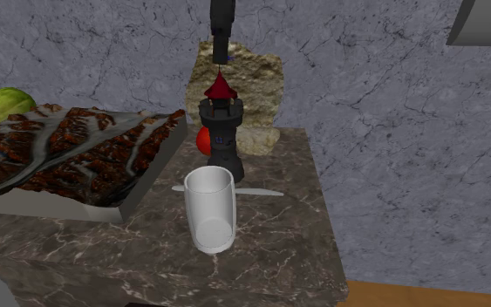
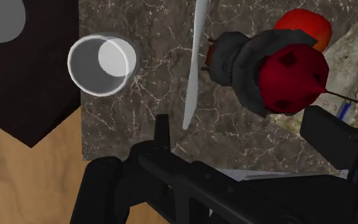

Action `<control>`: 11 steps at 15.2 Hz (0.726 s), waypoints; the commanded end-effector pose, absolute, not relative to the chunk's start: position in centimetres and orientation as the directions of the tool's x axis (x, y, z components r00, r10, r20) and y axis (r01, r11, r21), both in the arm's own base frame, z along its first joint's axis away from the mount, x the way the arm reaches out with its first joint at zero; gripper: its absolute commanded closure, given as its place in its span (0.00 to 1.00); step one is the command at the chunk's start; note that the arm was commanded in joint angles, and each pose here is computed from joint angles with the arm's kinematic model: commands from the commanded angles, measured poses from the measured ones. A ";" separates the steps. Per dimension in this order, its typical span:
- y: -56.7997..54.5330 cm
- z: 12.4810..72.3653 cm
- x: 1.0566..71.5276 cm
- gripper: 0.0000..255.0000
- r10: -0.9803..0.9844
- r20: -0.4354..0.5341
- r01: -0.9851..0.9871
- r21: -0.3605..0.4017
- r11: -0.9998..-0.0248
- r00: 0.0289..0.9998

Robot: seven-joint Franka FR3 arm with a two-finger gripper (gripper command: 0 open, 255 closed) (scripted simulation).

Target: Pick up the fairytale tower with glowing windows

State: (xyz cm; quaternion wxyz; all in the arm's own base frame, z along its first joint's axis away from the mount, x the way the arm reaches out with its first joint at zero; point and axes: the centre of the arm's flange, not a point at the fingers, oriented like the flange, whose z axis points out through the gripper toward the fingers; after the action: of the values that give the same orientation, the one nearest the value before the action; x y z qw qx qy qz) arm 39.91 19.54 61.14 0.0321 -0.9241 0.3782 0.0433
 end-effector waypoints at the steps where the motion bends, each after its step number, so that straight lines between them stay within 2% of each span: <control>1: 21.0 61.6 41.8 0.00 -0.750 -0.104 -0.755 -0.021 -0.655 0.653; 5: 24.0 62.5 46.0 0.00 -0.836 -0.100 -0.840 -0.009 -0.542 0.540; 11: 24.2 60.0 46.5 0.00 -0.843 -0.100 -0.848 -0.007 -0.530 0.528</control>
State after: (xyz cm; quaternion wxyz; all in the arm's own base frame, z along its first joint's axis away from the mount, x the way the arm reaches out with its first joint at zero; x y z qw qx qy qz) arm 46.49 24.19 60.47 0.0273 -0.8740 0.4834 0.0421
